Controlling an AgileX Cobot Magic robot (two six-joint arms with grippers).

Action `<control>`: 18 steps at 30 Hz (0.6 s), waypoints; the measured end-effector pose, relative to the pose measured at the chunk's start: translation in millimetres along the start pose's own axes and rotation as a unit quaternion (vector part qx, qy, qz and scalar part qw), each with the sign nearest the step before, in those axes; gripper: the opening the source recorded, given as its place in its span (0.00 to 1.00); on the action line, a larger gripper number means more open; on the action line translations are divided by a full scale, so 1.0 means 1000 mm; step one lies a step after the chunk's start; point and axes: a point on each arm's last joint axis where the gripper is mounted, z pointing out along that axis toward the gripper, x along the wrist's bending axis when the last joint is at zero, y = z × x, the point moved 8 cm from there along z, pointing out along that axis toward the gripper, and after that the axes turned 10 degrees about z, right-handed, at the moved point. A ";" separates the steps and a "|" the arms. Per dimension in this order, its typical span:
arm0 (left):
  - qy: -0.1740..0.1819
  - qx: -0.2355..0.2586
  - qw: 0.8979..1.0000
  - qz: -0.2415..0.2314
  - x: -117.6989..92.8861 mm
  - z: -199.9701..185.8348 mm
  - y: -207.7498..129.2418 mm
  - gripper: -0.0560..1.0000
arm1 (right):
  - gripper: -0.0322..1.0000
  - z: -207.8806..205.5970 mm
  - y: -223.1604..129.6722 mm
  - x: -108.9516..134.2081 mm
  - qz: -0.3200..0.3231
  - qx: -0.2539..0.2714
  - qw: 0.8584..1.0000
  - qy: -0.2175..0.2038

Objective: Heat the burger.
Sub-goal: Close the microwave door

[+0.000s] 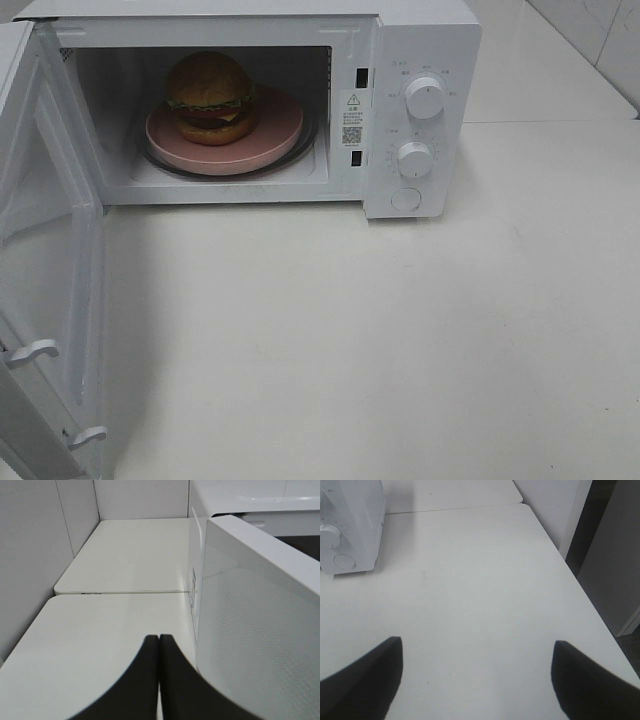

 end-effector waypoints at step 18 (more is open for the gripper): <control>-0.192 0.000 0.981 0.035 -0.069 0.043 -0.031 0.05 | 0.77 0.000 0.000 0.000 0.000 0.000 1.000 0.000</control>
